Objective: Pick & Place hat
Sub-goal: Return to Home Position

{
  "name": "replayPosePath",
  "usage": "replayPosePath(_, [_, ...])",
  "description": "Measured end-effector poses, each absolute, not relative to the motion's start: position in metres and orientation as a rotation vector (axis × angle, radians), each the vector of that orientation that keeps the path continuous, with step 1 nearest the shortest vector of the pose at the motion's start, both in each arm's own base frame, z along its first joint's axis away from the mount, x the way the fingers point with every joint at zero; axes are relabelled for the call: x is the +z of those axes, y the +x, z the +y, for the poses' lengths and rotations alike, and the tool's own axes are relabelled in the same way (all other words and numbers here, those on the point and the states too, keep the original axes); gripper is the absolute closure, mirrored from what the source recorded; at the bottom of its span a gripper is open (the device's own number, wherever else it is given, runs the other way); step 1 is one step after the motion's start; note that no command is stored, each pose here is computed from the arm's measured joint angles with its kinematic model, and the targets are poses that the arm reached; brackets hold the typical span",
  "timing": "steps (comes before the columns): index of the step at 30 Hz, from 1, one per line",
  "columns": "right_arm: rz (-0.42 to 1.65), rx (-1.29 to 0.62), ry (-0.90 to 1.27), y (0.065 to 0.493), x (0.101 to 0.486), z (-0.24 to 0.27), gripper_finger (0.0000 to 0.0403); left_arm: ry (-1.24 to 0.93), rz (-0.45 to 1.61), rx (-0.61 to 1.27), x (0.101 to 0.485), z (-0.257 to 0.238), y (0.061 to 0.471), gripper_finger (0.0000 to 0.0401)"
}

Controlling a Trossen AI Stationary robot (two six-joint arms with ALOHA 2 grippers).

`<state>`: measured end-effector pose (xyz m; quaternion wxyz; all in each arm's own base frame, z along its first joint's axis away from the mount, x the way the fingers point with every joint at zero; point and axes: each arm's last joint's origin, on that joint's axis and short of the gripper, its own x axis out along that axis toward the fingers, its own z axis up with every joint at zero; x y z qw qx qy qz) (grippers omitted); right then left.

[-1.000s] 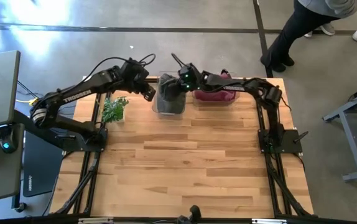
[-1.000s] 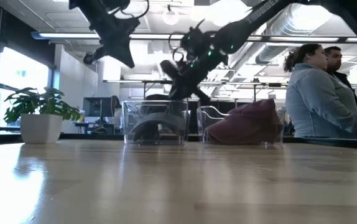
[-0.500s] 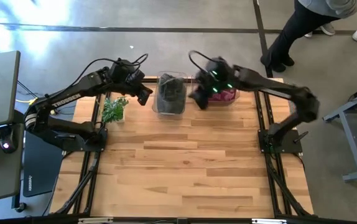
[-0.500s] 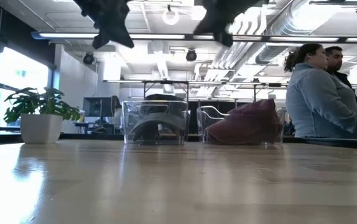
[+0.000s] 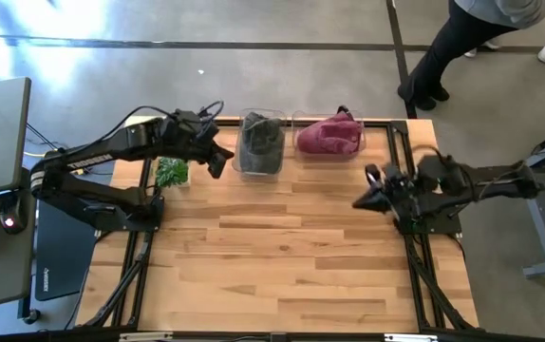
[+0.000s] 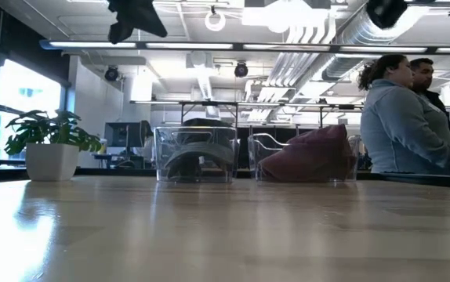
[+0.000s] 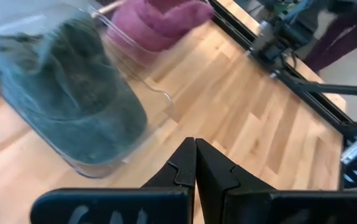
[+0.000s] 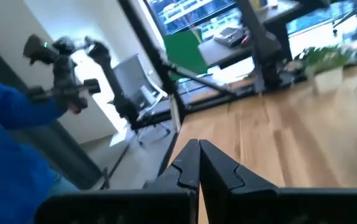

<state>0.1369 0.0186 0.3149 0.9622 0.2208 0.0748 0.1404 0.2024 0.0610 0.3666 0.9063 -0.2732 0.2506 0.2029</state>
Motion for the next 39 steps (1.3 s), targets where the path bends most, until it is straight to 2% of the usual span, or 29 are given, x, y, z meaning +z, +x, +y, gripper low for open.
replayPosePath(3, [0.104,0.295,0.440,0.117,0.287,0.024,0.0403,-0.587,0.521,0.399,0.366,0.050,0.206,0.0401])
replayPosePath(7, [-0.068,0.296,0.409,0.097,0.262,0.025,0.0403,-0.616,0.521,0.386,0.366,0.036,0.209,0.0401])
replayPosePath(16, [-0.187,0.259,0.375,0.093,0.190,0.021,0.0403,-0.668,0.525,0.335,0.367,0.009,0.212,0.0401])
replayPosePath(23, [-0.181,0.175,0.224,0.095,0.185,0.011,0.0403,-0.661,0.510,0.267,0.373,0.001,0.203,0.0401])
replayPosePath(29, [-0.041,0.129,0.204,0.097,0.171,0.003,0.0403,-0.649,0.362,0.248,0.384,0.002,0.154,0.0401])
replayPosePath(34, [-0.036,0.054,0.258,0.097,0.170,-0.002,0.0403,-0.634,0.237,0.209,0.366,0.003,0.119,0.0401])
replayPosePath(39, [-0.037,0.005,0.259,0.097,0.170,-0.004,0.0402,-0.534,0.142,0.164,0.336,0.003,0.105,0.0401])
